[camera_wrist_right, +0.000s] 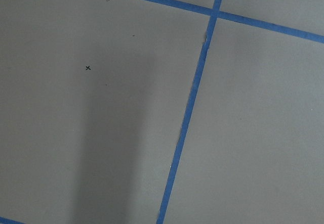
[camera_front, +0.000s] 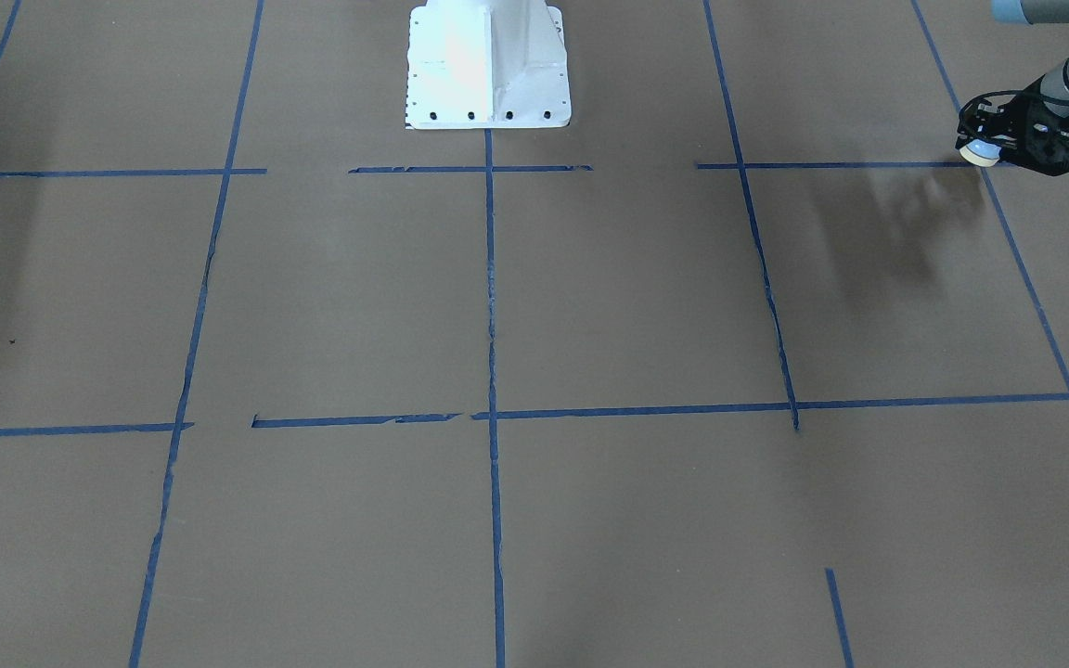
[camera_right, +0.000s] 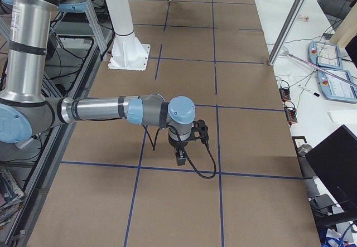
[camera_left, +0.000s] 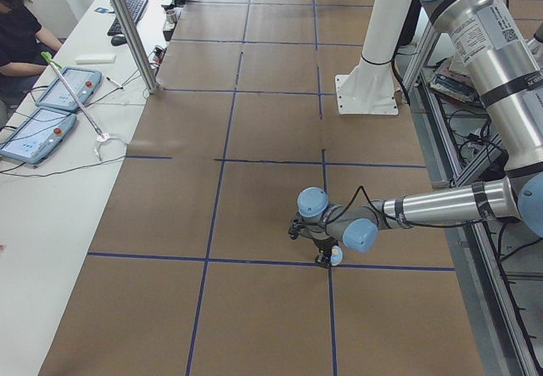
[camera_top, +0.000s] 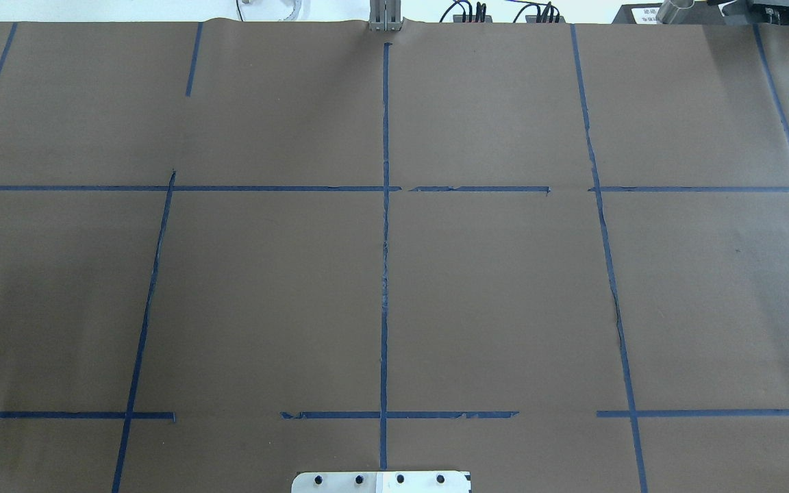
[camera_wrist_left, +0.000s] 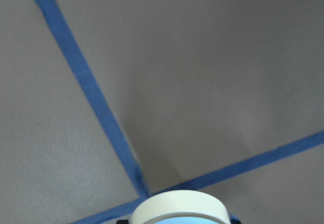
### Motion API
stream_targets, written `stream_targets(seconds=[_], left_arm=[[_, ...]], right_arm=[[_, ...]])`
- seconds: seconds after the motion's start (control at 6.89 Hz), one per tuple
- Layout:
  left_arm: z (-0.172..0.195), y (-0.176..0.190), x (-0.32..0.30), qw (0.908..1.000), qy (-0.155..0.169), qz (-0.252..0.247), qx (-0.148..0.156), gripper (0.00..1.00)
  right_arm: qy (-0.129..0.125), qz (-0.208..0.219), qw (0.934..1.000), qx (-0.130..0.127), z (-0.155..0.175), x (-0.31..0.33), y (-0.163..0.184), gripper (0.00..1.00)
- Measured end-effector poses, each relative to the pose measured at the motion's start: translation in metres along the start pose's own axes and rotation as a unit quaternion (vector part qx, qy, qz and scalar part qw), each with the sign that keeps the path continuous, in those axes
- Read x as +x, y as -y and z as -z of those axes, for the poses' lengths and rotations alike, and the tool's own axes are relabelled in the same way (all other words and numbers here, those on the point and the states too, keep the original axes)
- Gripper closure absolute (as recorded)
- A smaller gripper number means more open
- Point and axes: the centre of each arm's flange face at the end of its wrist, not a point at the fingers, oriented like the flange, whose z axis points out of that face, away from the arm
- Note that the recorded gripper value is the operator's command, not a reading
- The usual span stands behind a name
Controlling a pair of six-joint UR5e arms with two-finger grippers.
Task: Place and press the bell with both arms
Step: 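Carry the bell with the left gripper toward the table center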
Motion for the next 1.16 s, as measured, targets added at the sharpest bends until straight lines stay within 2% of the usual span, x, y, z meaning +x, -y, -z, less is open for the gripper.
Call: stream_targets(seconds=[0.29, 0.73, 0.87, 1.16], left_arm=[[0.043, 0.045, 0.049, 0.996, -0.022, 0.062, 0.06, 0.92], [0.085, 0.122, 0.115, 0.9841, -0.067, 0.115, 0.118, 0.92], [0.097, 0.148, 0.138, 0.9797, -0.083, 0.128, 0.13, 0.92], [0.113, 0.21, 0.217, 0.9741, -0.112, 0.152, 0.124, 0.92]], right_arm=[[0.0, 0.0, 1.0, 0.0, 0.0, 0.0, 0.0, 0.0], [0.0, -0.001, 1.0, -0.001, -0.001, 0.001, 0.0, 0.0], [0.001, -0.002, 1.0, -0.001, -0.001, 0.001, 0.0, 0.0], [0.001, -0.002, 1.0, -0.001, -0.001, 0.001, 0.0, 0.0]])
